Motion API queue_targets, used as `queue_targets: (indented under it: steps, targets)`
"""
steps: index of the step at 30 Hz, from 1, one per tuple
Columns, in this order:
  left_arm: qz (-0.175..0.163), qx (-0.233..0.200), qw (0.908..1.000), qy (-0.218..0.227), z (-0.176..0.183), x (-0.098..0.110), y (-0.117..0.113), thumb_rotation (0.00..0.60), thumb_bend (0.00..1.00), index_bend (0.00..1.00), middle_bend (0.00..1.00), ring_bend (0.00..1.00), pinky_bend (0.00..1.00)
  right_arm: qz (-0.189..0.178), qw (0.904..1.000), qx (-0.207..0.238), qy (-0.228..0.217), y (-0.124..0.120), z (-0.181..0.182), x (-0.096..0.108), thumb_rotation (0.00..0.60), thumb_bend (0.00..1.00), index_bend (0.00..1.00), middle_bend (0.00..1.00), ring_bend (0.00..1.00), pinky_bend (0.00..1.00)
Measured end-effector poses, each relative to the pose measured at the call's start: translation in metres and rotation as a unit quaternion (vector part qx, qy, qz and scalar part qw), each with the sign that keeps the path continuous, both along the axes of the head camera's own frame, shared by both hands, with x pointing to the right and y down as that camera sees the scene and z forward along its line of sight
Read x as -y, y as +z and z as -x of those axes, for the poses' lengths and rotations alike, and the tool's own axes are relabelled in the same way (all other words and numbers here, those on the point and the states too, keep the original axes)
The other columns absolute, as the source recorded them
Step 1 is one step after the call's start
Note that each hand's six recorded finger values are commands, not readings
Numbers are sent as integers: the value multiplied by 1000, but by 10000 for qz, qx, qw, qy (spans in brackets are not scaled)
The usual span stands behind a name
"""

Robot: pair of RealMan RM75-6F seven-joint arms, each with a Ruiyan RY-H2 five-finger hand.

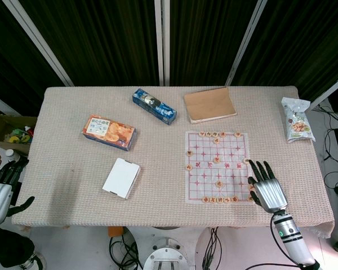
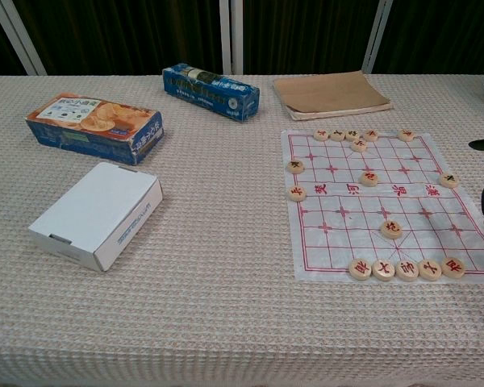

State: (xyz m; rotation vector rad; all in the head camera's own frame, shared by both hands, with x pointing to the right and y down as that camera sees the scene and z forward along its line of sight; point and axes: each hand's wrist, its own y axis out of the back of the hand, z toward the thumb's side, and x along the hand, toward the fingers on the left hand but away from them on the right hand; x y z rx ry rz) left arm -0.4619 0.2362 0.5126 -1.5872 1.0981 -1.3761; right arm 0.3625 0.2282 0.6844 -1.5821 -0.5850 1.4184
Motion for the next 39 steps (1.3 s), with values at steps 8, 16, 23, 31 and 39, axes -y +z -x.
queue_targets:
  steps: [8,16,23,31,39]
  targets:
    - [6,6,10000,-49,2,1,1,600,210,82,125,91,224,155,9997,-166,59,15,-8,4,600,366,565,0,0,0]
    - [23,17,10000,-62,3,2,2,600,209,82,126,91,223,125,9997,-188,-15,21,-4,8,600,355,452,0,0,0]
    - [31,29,10000,-55,2,2,2,600,209,82,126,91,223,213,9997,-100,-34,20,-4,7,600,320,188,0,0,0]
    - [11,30,10000,-28,1,1,1,600,209,82,126,91,224,62,9996,257,38,3,-7,6,600,309,111,0,0,0]
    - [27,25,10000,-13,0,2,2,600,209,82,126,91,224,-633,9947,504,637,-52,-59,-9,600,272,0,0,0,0]
